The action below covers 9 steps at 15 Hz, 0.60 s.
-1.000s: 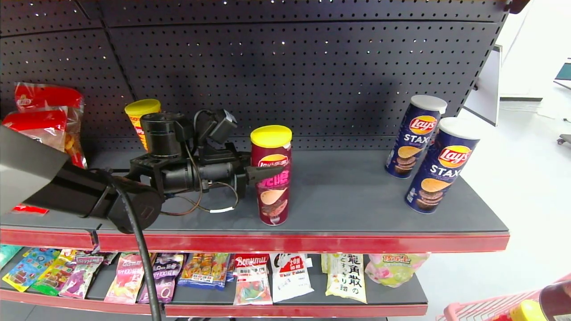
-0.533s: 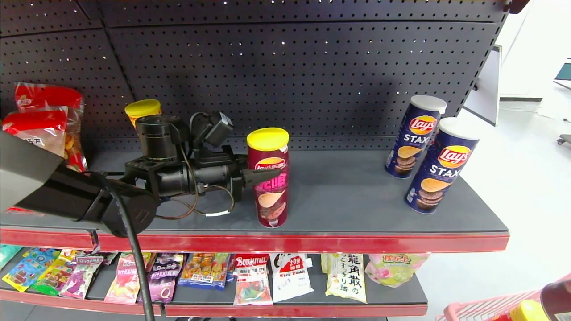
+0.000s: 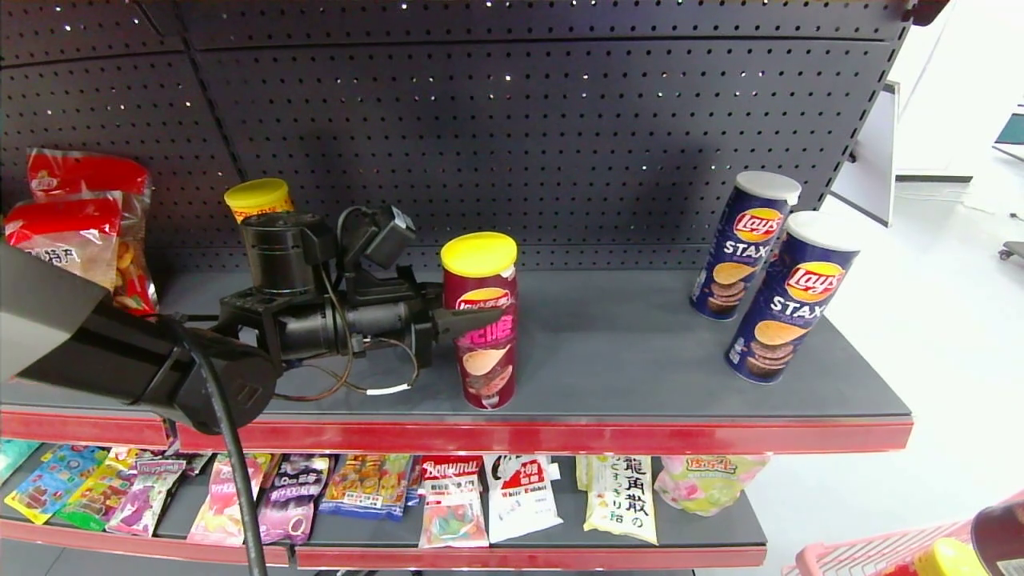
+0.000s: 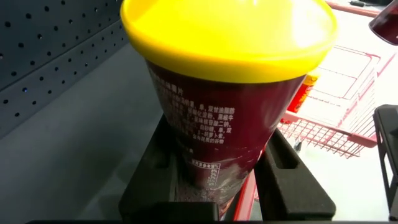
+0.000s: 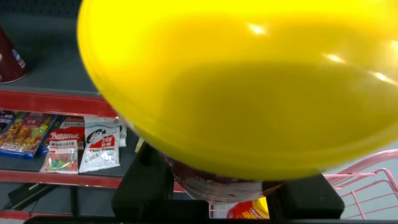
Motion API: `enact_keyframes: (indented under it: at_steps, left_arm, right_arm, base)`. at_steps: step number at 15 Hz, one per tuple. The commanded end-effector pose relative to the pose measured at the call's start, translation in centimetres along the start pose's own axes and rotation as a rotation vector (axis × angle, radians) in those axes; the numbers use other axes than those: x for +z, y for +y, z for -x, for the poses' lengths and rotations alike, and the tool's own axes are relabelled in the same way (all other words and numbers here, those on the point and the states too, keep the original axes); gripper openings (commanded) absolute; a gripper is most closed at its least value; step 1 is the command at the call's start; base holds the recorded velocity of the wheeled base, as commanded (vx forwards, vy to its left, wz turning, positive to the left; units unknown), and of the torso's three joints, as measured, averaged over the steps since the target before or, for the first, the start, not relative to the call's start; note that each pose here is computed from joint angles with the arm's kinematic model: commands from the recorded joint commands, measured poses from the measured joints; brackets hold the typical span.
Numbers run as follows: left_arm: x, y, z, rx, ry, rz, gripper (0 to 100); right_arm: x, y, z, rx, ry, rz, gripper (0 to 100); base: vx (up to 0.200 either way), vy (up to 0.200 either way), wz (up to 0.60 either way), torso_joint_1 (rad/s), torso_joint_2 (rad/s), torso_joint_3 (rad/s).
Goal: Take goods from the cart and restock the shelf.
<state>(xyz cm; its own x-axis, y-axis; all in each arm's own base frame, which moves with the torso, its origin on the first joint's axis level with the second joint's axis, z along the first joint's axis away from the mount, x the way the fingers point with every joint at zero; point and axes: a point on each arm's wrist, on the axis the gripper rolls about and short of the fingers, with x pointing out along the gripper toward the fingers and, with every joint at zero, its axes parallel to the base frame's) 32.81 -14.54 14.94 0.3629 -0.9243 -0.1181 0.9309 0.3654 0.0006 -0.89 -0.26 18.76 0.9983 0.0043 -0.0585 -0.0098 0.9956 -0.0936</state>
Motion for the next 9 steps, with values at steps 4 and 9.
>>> enact_keyframes:
  at_steps: [4, 9]
  left_arm:
    - [-0.07, -0.12, 0.03, -0.002, 0.004, 0.008, 0]
    - [0.2, -0.22, 0.25, 0.008, -0.001, 0.001, 100]
  right_arm:
    - [0.0, 0.0, 0.01, 0.0, 0.0, 0.001, 0]
    - [0.0, 0.0, 0.01, -0.001, 0.0, 0.001, 0]
  base:
    - [0.0, 0.0, 0.0, 0.0, 0.0, 0.0]
    - [0.0, 0.0, 0.0, 0.0, 0.0, 0.0]
